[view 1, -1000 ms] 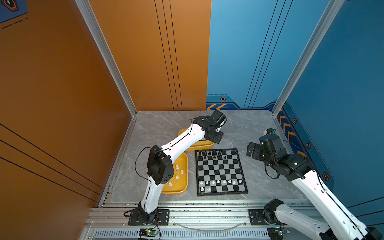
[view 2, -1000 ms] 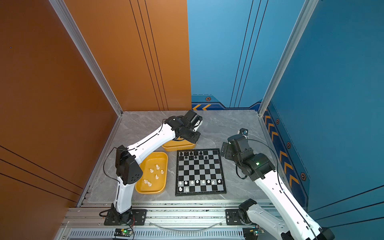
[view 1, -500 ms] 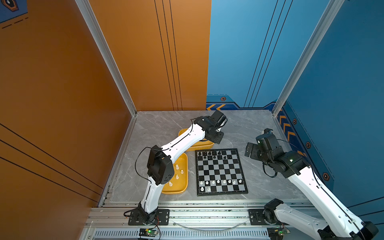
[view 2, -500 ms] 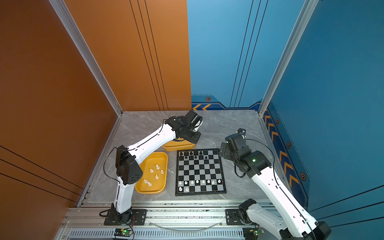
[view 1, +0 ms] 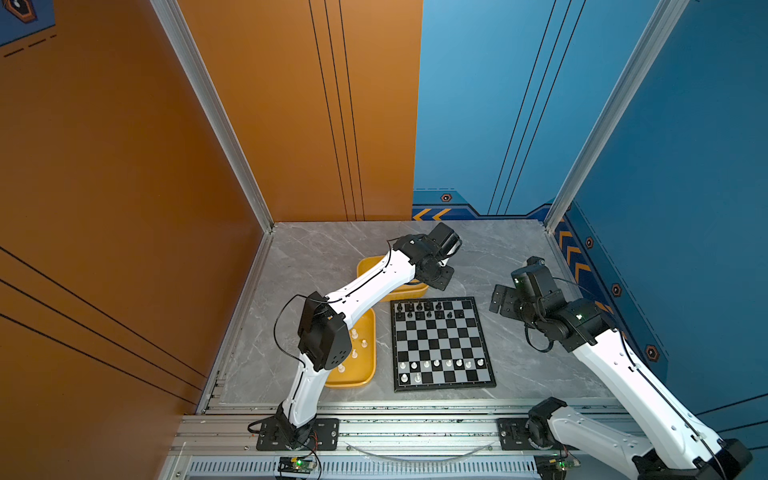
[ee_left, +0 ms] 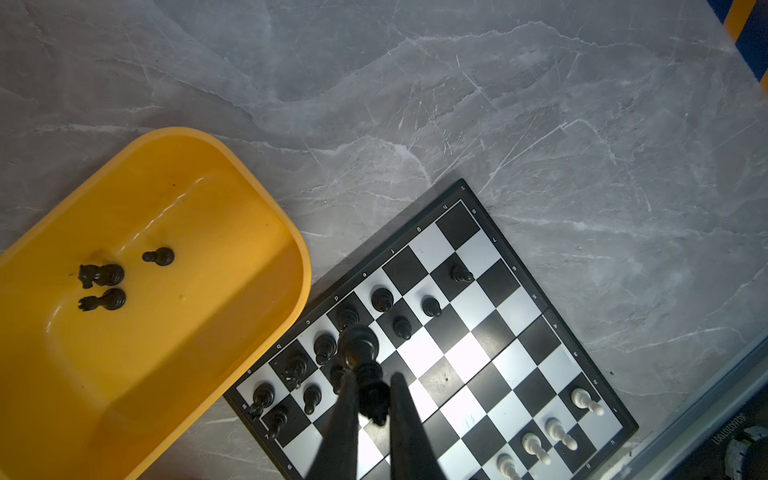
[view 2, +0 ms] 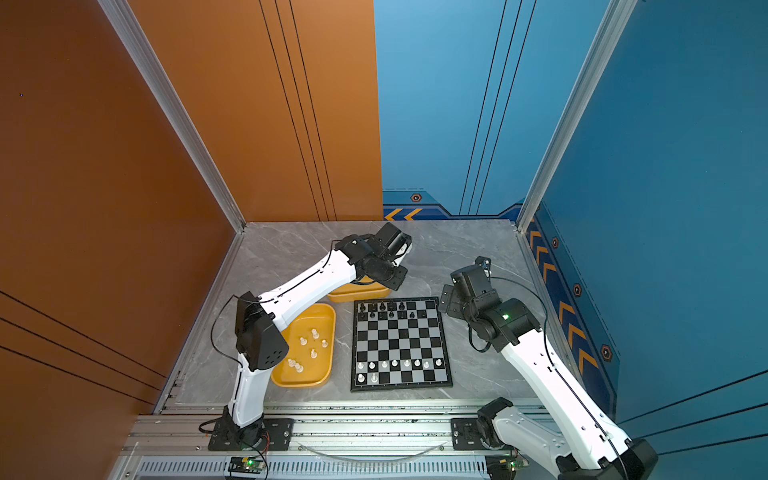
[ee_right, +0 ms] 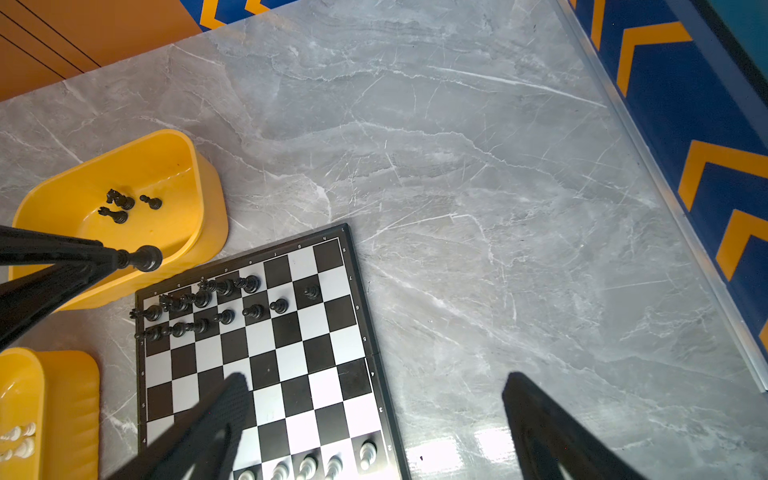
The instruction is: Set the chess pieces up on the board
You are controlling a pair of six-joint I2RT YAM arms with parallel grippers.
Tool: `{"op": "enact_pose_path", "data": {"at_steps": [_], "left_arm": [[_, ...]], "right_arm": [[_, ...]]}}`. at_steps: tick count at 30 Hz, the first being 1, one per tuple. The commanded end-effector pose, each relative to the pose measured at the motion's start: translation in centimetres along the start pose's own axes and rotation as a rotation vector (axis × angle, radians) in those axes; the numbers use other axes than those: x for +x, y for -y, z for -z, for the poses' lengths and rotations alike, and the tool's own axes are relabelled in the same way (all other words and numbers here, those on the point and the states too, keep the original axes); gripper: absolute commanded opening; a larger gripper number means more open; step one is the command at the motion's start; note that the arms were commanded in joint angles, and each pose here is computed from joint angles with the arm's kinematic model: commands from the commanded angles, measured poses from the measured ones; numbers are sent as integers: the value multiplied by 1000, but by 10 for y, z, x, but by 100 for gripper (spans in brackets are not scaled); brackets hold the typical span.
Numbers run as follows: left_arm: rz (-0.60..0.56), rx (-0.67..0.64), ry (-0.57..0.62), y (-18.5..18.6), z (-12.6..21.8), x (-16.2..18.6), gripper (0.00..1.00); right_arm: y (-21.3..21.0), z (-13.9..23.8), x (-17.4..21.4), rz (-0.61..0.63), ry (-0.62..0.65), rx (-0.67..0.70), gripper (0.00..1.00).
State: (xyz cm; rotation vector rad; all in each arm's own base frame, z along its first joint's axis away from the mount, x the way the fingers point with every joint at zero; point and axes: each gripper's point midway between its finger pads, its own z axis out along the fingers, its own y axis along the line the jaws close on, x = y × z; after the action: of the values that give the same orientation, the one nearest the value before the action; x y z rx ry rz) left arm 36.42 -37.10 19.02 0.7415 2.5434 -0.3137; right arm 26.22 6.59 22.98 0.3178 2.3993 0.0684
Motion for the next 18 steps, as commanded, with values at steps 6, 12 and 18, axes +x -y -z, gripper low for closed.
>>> {"op": "enact_pose_path", "data": {"at_steps": [6,12,18], "left_arm": [[1,5,-13,2,-1,1,0],[7,-7,-15,-5,0,3,0],[24,-16,-24,-17,2,6,0]], "right_arm": [[-6,-12,6,33,-64,3,79],[-15,-23,8,40,-94,-16,71],[-24,-33,8,45,-120,-29,67]]}}
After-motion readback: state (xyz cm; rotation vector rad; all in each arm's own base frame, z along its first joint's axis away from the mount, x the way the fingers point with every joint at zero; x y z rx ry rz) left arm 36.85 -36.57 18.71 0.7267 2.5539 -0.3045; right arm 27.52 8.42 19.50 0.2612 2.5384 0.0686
